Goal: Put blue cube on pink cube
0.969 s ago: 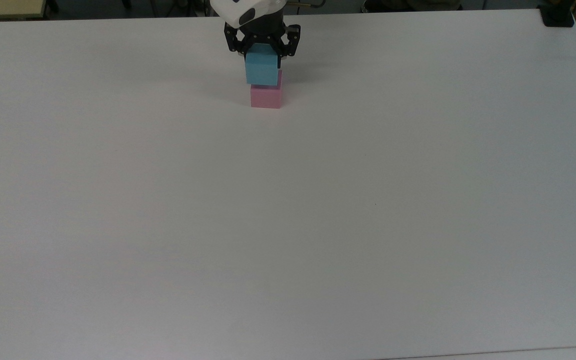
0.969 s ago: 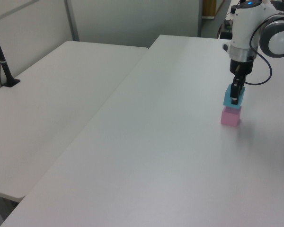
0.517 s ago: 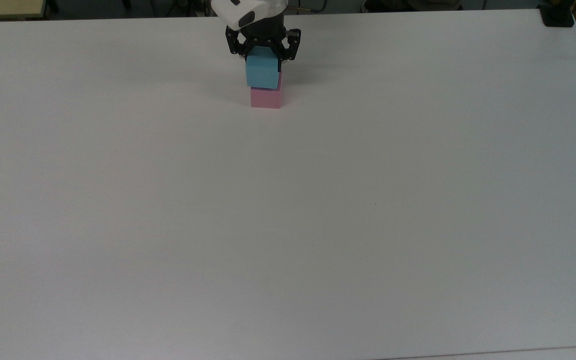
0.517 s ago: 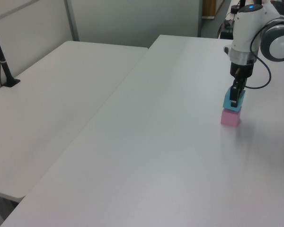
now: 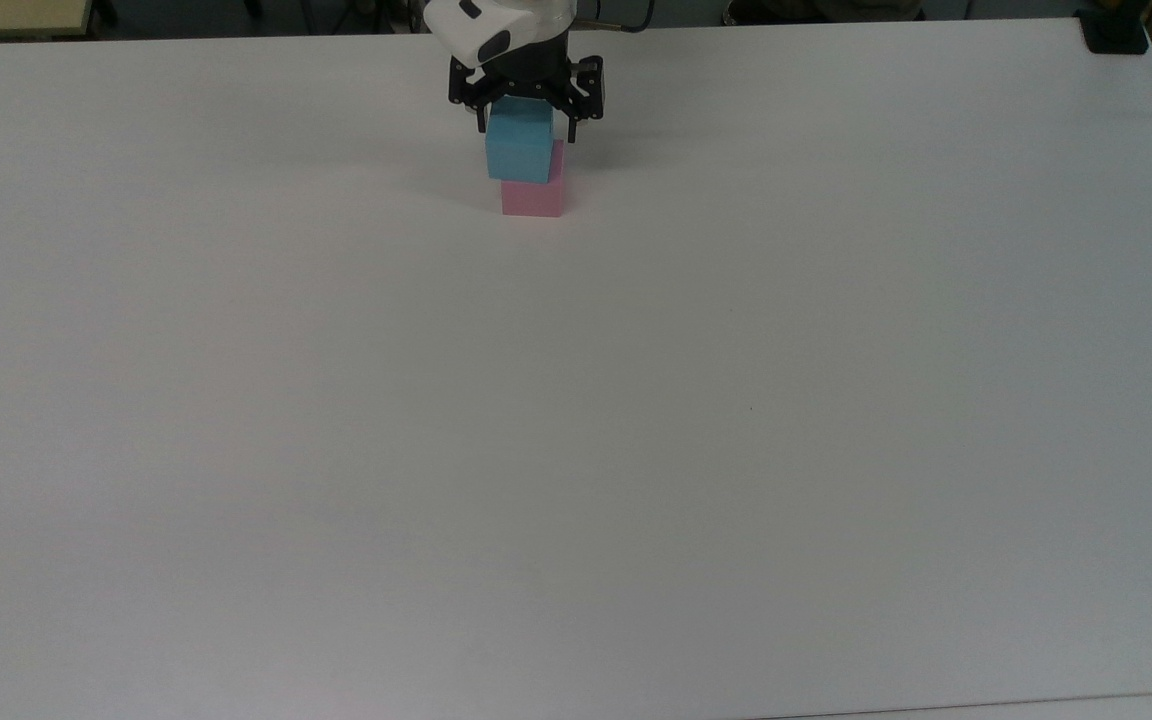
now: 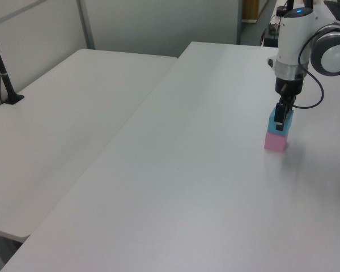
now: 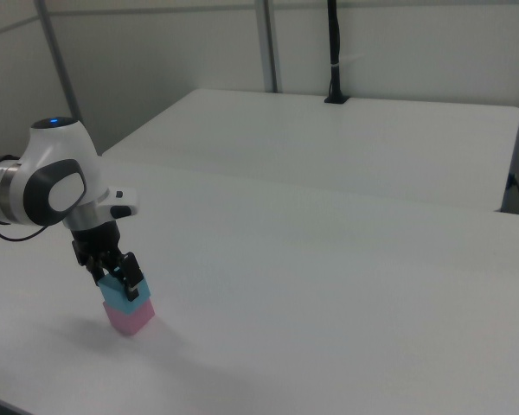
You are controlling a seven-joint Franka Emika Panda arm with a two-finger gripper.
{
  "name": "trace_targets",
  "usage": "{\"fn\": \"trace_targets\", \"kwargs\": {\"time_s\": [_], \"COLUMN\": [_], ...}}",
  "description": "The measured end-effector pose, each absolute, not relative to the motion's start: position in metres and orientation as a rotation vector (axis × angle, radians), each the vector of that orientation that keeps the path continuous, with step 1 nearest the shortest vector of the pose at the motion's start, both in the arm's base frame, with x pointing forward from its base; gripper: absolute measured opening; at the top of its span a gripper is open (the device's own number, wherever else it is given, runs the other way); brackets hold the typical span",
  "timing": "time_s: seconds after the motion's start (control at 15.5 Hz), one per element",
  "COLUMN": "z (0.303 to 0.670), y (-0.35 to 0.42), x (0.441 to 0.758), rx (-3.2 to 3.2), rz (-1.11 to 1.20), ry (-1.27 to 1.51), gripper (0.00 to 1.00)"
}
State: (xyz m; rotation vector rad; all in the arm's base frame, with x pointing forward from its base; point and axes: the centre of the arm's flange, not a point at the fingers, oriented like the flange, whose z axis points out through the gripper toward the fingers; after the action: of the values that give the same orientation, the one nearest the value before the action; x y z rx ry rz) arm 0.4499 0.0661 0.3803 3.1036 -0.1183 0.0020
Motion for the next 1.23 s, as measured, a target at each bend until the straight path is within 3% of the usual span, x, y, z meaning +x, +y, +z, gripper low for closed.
{"fn": "trace_targets", "kwargs": {"time_s": [0.58,0.78,1.23], "z": [0.395,0.431,0.552], "y": [0.063,0.054,0.047], "x": [0.451,0.453,0.47], "rx": [3.099,3.09,3.094], "rz": [-0.021,-0.072,-0.011], "ry": [-0.133,-0.138,-0.127], "gripper": [1.0,1.0,1.0]}}
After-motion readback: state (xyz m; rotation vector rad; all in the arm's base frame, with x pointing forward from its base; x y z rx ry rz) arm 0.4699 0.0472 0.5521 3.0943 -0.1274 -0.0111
